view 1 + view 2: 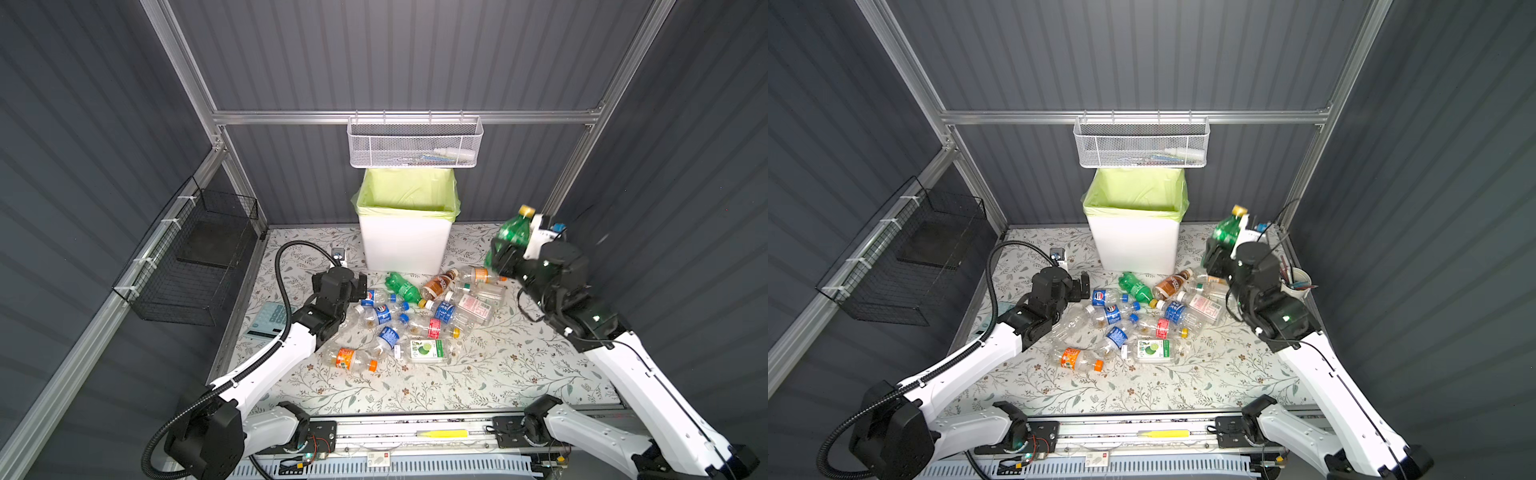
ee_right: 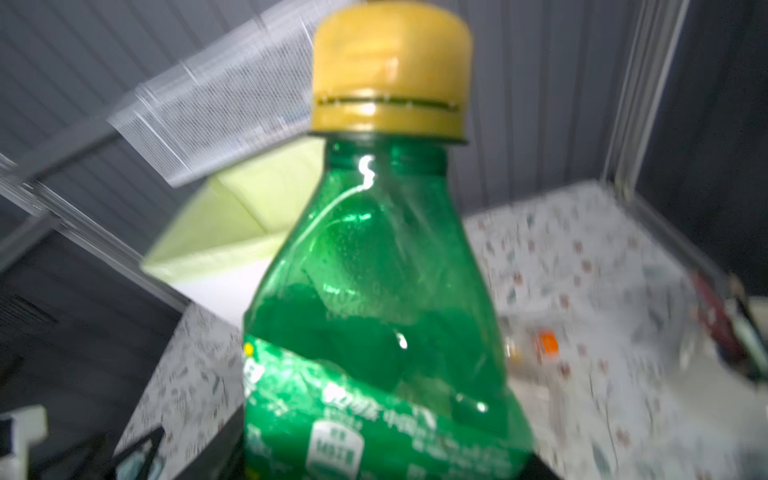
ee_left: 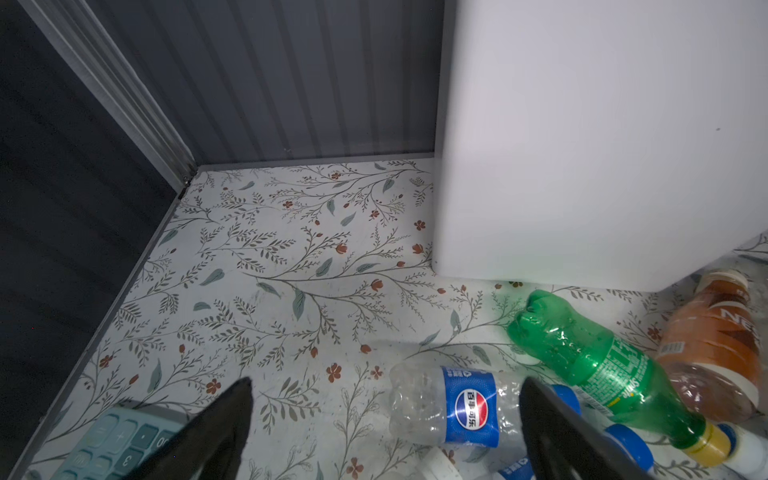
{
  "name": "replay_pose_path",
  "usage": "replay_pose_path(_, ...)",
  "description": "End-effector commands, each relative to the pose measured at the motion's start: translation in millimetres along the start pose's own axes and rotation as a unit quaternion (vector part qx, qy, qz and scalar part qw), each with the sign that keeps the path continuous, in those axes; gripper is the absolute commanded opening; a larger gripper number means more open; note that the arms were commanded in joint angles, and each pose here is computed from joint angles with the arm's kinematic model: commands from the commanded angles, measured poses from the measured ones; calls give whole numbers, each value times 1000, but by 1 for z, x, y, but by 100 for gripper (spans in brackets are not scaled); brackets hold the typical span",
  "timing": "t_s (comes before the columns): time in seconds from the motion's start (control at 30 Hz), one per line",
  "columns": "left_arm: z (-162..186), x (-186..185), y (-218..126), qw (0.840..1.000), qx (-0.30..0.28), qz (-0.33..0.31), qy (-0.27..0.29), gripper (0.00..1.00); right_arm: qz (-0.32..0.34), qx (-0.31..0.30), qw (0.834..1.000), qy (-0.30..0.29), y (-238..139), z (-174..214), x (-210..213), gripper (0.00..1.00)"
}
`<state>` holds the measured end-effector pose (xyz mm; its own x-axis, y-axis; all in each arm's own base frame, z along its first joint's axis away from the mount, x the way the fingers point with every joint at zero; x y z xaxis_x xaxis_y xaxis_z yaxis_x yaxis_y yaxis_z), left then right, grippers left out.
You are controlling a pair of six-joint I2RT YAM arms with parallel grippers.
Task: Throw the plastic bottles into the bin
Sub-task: 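Lift the green bottle with the right gripper over the bin and release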
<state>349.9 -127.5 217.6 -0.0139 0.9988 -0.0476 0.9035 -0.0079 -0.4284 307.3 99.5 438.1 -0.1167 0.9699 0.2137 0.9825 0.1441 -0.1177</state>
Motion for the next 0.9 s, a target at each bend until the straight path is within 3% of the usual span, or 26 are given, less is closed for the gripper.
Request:
replay_pose_path(0.0, 10, 14, 1, 999, 13, -31, -22, 100, -25, -161, 979, -122, -28, -99, 19, 63)
replay_pose_path(0.13, 15, 15, 0, 999, 20, -34, -33, 100, -56, -262, 957, -107, -42, -155, 34, 63)
replay_pose_path(0.23, 18, 16, 0, 998, 25, -33, -37, 100, -104, -254, 958, -87, -7, -158, 55, 63)
replay_pose_path(0.33, 20, 14, 2, 998, 30, -30, -39, 100, -146, -194, 968, -70, 52, -138, 77, 63)
replay_pose_path(0.47, 24, 13, 3, 998, 38, -30, -42, 100, -218, -58, 974, -33, 151, -76, 115, 65)
replay_pose_path(0.6, 26, 15, 1, 998, 42, -31, -37, 100, -221, 56, 973, -38, 209, -30, 127, 74)
replay_pose_path(0.7, 26, 17, -2, 998, 42, -33, -33, 100, -189, 50, 979, -51, 212, -42, 121, 98)
replay_pose_path(0.87, 25, 21, -9, 998, 40, -35, -39, 100, -137, -36, 989, -52, 171, -83, 98, 99)
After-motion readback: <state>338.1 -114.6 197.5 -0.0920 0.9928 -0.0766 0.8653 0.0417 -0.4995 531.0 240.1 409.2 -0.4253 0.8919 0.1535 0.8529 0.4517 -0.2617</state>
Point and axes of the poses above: each gripper's point midway between its finger pads, its own y axis out along the fingers, its own x axis along the line the jaws close on, z = x × y, the point moved 1 cm from there along -y, back along the fingers, and after that the axes turned 6 degrees about -y, right-handed, at the moved point
